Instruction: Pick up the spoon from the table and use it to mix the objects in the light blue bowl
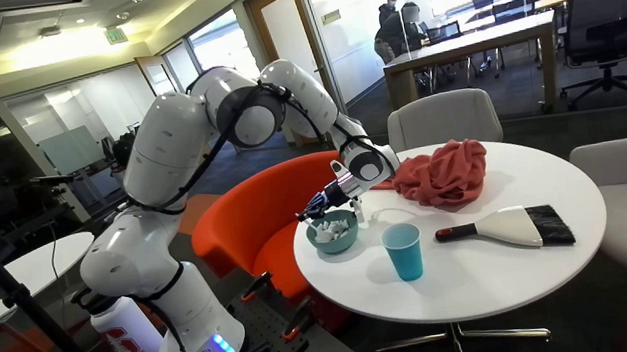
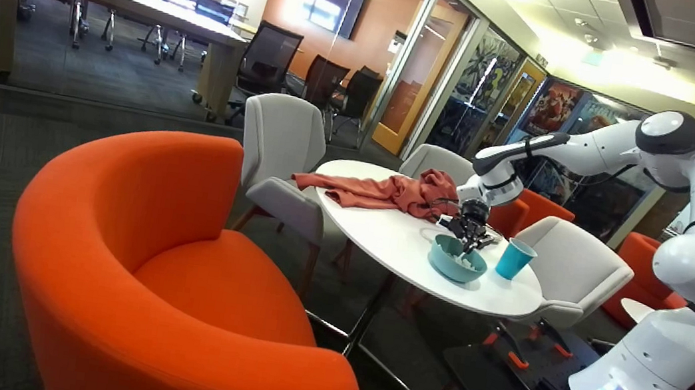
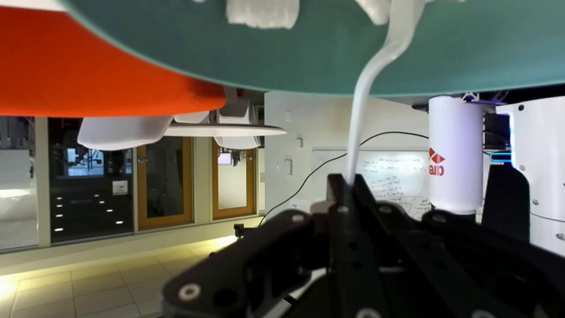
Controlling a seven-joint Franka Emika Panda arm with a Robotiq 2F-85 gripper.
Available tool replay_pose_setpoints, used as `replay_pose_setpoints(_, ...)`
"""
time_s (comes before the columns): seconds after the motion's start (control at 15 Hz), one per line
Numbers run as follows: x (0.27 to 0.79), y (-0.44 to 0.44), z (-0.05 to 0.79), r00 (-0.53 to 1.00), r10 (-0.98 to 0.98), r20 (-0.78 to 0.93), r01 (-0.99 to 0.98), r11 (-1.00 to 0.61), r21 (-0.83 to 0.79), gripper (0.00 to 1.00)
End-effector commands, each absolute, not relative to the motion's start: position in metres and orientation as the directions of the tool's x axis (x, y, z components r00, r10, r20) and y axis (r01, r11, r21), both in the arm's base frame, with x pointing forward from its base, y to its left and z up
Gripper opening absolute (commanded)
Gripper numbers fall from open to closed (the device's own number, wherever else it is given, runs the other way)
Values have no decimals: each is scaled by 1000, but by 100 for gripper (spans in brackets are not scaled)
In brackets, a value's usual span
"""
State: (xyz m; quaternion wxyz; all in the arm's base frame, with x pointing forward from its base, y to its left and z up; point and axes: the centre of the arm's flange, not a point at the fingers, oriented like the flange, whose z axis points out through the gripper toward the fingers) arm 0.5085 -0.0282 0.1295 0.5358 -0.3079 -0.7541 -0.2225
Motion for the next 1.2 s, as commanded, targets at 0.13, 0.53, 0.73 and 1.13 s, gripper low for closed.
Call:
replay_pose_setpoints(0.13,509,-31,144,-280,369,886,761,648,-29,1)
replay_pose_setpoints(0.53,517,-34,151,-383,430,818,799,599,59,1)
replay_pose_setpoints(0.73,520,-29,153,-404,395,825,793,602,100,1)
replay_pose_setpoints(1.13,507,-25,166,-282,356,891,780,625,-3,1)
